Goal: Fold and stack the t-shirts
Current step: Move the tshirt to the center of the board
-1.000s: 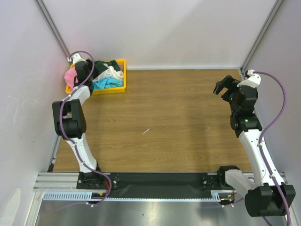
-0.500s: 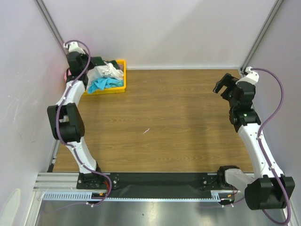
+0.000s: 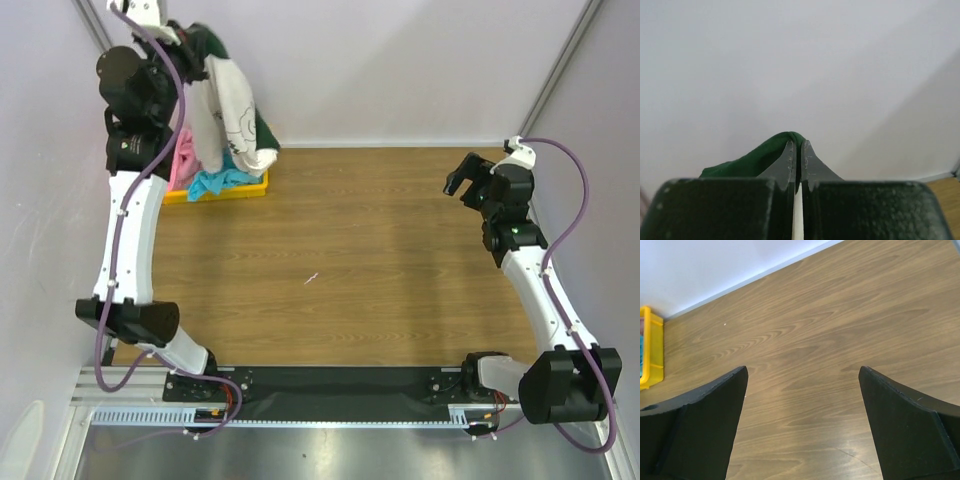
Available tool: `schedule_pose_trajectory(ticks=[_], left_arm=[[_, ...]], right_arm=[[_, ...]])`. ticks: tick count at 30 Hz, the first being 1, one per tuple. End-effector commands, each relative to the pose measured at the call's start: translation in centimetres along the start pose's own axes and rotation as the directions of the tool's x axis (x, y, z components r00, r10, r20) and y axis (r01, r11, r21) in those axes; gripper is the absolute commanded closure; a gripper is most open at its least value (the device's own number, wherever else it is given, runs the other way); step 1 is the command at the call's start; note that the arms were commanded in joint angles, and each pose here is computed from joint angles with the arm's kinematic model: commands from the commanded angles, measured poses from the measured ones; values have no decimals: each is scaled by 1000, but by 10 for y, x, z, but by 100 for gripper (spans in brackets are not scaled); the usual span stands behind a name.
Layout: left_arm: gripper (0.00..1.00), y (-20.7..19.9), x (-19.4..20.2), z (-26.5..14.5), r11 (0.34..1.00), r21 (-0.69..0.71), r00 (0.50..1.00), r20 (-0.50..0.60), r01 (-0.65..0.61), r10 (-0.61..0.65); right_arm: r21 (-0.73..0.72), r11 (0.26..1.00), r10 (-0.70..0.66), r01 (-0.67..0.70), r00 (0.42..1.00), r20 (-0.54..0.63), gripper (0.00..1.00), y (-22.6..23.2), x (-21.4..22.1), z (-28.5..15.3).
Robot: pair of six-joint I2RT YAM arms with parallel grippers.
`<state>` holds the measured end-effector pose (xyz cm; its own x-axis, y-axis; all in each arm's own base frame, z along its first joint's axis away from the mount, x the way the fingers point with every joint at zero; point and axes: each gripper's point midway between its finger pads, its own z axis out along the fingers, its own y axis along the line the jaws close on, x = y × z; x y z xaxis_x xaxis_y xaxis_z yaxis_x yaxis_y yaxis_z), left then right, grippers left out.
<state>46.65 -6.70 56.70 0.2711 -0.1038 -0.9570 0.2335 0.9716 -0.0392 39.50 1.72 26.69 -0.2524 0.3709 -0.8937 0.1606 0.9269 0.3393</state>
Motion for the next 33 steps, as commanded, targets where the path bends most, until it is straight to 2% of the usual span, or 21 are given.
schedule_pose_trajectory(ticks=[1, 3, 6, 10, 15, 20, 23, 24, 25, 28, 30, 31, 33], left_arm=[[100, -40, -87, -36, 992, 57, 986, 133, -109, 101], [100, -67, -111, -53, 988, 117, 982, 175, -96, 75], [100, -103, -127, -77, 971, 227, 979, 200, -76, 30], [100, -143, -135, -109, 939, 335, 980, 201, -80, 11], [100, -185, -120, -134, 887, 458, 989, 145, -61, -7], [100, -209, -80, -137, 839, 541, 997, 4, 59, -73], [100, -232, -40, -129, 794, 592, 990, -112, 139, -90], [100, -240, -18, -127, 774, 613, 984, -160, 161, -78], [99, -253, -9, -132, 722, 668, 980, -184, 182, -77], [100, -278, 38, -127, 669, 703, 959, -279, 240, -51], [100, -289, 82, -122, 667, 691, 936, -352, 279, -27], [100, -294, 89, -117, 663, 688, 934, -355, 295, -47], [100, -306, 130, -105, 688, 649, 913, -406, 323, -45]], right_arm=[[-87, 996, 6, -1, 998, 65, 0, 24, -29, -3], [-77, 997, 7, -2, 997, 71, 0, 23, -31, -4], [-59, 998, 17, -12, 997, 78, 0, 20, -34, -4], [-84, 996, 19, -13, 997, 71, 0, 25, -34, -7], [-82, 996, 26, -19, 996, 83, 0, 23, -35, -17], [-91, 996, 24, -17, 996, 82, 0, 20, -25, -25], [-95, 995, 37, -30, 997, 72, 0, 19, -19, -27], [-90, 995, 35, -30, 998, 57, 0, 17, -15, -26], [-89, 996, 34, -29, 998, 53, 0, 17, -13, -26], [-77, 997, 28, -25, 999, 30, 0, 13, -5, -25], [-78, 997, 25, -24, 1000, 10, 0, 12, 2, -25], [-84, 996, 25, -24, 1000, 10, 0, 13, 2, -27], [-100, 995, 22, -23, 1000, -10, 0, 12, 13, -29]])
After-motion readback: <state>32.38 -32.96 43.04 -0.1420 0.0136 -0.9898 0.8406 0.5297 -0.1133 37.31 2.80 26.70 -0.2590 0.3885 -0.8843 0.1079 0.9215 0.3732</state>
